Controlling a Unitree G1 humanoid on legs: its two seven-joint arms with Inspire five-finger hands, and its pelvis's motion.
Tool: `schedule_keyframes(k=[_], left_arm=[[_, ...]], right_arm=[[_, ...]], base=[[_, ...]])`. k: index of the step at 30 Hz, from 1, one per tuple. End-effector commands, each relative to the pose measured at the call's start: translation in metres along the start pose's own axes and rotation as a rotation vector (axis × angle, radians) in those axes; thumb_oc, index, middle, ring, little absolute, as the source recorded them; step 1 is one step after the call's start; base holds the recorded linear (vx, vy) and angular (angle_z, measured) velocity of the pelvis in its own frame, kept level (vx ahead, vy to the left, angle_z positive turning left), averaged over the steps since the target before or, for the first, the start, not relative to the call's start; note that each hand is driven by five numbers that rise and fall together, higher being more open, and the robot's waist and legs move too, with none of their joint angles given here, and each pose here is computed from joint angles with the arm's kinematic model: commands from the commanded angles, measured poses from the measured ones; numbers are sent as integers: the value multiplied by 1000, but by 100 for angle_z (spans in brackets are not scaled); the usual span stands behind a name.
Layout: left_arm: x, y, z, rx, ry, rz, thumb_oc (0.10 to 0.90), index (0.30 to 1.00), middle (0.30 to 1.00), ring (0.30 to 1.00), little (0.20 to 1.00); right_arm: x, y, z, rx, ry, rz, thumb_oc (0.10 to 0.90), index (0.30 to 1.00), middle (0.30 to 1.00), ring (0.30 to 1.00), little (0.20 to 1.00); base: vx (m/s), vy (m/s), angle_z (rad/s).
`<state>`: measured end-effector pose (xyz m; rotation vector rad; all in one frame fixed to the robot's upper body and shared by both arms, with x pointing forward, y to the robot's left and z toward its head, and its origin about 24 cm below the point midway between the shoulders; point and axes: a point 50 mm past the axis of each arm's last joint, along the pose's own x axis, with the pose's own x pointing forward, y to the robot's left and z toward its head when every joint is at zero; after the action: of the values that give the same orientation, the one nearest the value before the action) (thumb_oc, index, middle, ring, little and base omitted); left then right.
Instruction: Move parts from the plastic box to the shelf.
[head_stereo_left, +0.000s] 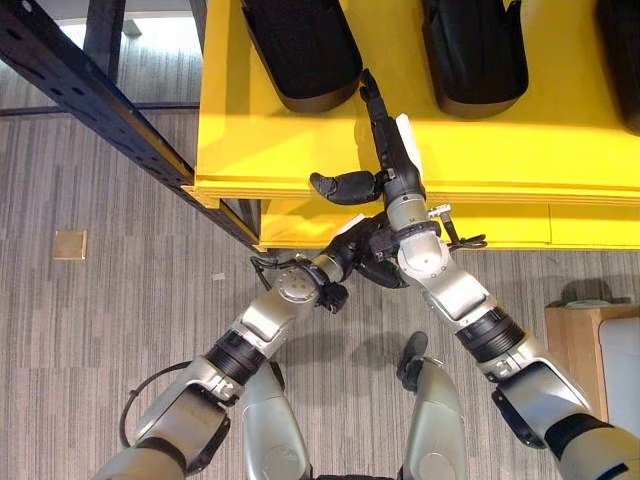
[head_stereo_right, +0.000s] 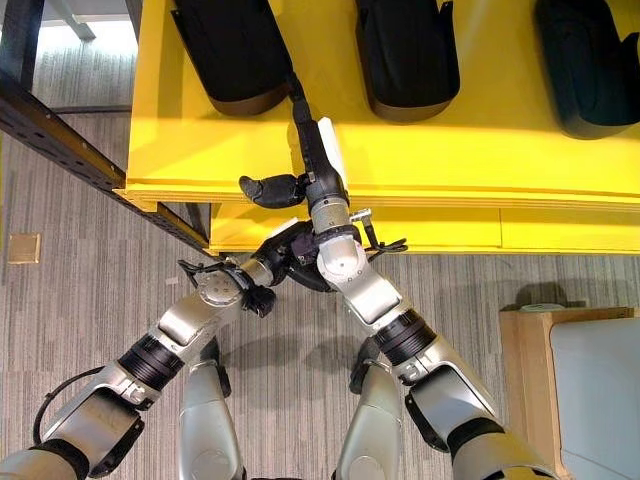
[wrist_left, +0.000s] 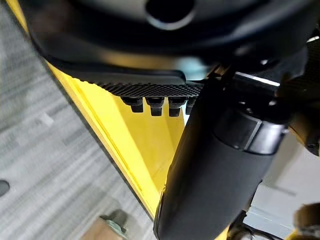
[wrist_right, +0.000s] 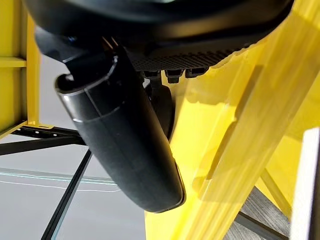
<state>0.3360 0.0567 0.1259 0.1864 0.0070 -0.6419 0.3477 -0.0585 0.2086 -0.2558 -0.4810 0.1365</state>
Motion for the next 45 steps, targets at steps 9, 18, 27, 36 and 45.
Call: schedule_keyframes(k=[9,18,27,36,45], left_arm=[[10,-37,80,16,-328,-145,900,1000,1000,1000,1000],[10,-40,81,15,-324,-159,900,1000,1000,1000,1000],[9,-42,82,9,-336,-167,900,1000,1000,1000,1000],[8,-43,84,14,-342,-179,900,1000,1000,1000,1000],[2,-57,85,-45,-360,-307,900,1000,1000,1000,1000]], right_arm=[[21,9,78,113,-306,28,900,1000,1000,1000,1000],[18,11,78,131,-304,34,900,1000,1000,1000,1000],[13,16,77,125,-314,72,900,1000,1000,1000,1000],[10,19,79,134,-323,104,900,1000,1000,1000,1000],[6,23,74,128,-305,112,900,1000,1000,1000,1000]], base=[[2,1,-1],[17,-2,0],[0,2,-1],[0,2,0],[-1,16,1]])
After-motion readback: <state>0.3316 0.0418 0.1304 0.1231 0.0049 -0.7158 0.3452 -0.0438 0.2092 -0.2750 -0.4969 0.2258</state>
